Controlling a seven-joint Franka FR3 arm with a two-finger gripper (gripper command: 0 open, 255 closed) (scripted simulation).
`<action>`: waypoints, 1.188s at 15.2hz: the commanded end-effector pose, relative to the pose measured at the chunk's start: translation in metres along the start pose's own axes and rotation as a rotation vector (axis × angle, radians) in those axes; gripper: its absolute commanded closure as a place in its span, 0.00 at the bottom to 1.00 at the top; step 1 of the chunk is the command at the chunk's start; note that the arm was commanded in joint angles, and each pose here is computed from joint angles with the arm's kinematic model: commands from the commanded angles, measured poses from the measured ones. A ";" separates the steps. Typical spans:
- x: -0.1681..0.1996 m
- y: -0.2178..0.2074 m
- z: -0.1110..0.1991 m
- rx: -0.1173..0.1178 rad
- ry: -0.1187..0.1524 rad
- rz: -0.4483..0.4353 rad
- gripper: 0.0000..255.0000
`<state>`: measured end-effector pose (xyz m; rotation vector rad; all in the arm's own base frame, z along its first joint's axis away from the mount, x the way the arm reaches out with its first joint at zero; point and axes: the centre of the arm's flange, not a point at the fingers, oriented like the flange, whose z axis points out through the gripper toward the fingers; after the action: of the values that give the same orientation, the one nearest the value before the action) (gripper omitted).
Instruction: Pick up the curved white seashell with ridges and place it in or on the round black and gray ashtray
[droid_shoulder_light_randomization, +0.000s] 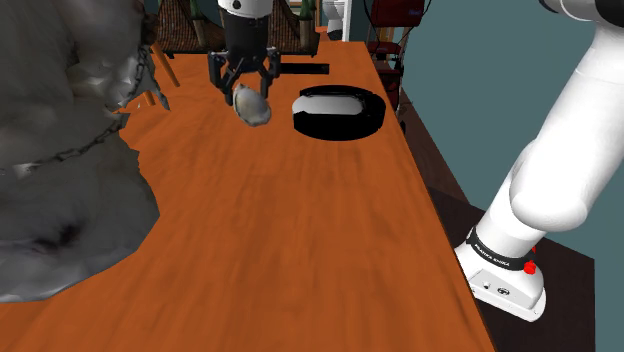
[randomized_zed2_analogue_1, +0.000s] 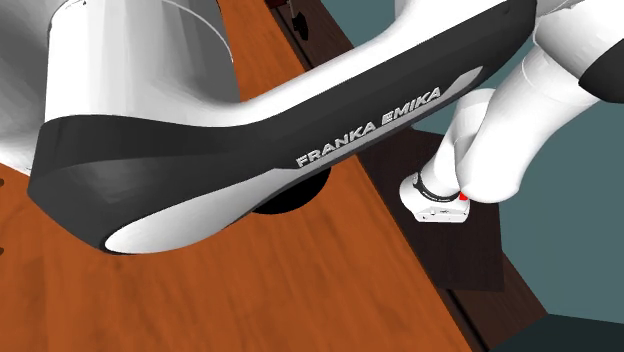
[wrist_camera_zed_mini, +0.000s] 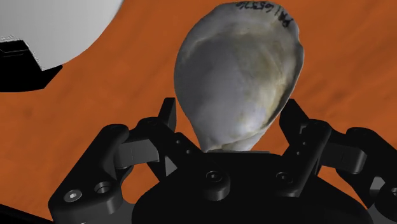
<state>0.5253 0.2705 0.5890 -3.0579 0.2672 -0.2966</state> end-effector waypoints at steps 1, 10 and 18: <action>0.002 0.000 -0.009 0.000 0.000 0.000 1.00; 0.010 -0.003 -0.056 0.000 0.000 0.000 1.00; 0.010 0.005 -0.095 0.000 0.000 0.000 1.00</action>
<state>0.5217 0.2656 0.6793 -3.0581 0.2674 -0.2967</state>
